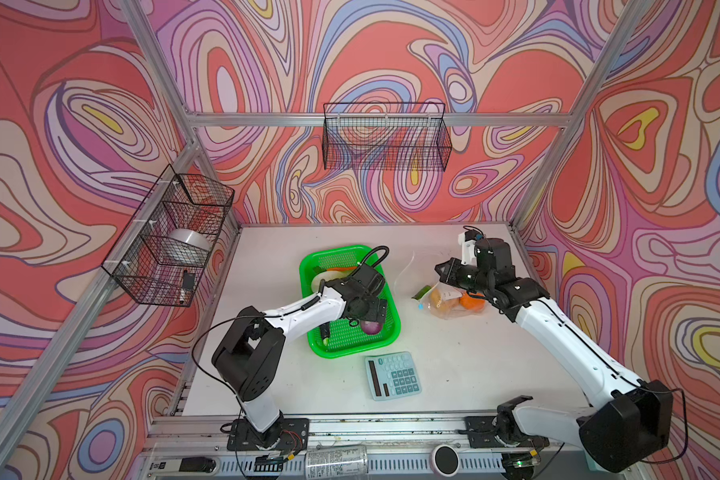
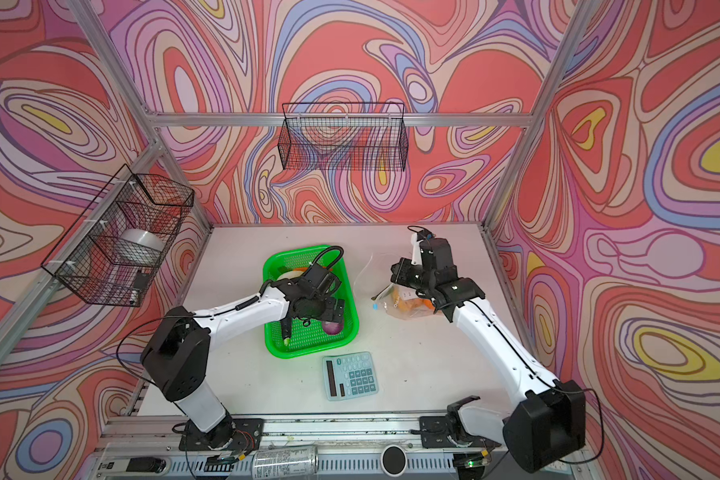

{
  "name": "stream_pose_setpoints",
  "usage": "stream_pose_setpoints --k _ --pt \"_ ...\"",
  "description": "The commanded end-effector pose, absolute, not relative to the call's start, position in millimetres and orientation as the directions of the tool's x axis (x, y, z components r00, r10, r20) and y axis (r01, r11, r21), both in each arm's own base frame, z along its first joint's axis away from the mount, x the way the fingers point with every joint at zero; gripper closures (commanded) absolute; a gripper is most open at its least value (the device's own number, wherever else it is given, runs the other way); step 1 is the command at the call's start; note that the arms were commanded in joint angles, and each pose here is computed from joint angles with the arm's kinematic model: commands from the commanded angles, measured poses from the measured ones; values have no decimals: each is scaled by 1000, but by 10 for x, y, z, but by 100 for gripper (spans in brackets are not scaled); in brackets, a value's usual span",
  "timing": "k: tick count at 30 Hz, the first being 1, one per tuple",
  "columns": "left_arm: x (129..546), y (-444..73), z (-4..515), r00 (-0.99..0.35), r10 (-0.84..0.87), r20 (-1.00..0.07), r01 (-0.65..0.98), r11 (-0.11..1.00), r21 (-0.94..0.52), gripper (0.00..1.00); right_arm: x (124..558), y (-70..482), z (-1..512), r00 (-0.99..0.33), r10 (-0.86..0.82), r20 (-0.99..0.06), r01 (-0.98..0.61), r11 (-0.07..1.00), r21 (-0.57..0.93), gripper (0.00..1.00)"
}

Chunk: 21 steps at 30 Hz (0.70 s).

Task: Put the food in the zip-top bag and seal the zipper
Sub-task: 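Close the left gripper on the red onion and lift it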

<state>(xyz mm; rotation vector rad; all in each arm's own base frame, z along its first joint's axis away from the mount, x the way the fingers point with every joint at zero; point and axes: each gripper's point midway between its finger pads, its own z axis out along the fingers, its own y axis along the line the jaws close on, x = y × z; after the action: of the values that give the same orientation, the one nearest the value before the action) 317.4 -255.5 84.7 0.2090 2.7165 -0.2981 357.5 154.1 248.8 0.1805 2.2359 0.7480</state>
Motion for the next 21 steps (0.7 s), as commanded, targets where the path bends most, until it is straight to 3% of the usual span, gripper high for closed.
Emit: stream_pose_setpoints --k 1,13,21 --pt "3058 -2560 771 -935 79 -346 159 965 -210 0 3555 1521 2526 -691 345 -636 -108 820 562 100" --pt "2832 -2719 345 -965 98 -241 155 960 -232 0 3539 1501 2557 -686 346 -640 -104 824 557 100" --pt "2946 -2712 286 -951 129 -282 187 964 -190 5 3540 1502 2560 -686 346 -640 -105 824 557 100"
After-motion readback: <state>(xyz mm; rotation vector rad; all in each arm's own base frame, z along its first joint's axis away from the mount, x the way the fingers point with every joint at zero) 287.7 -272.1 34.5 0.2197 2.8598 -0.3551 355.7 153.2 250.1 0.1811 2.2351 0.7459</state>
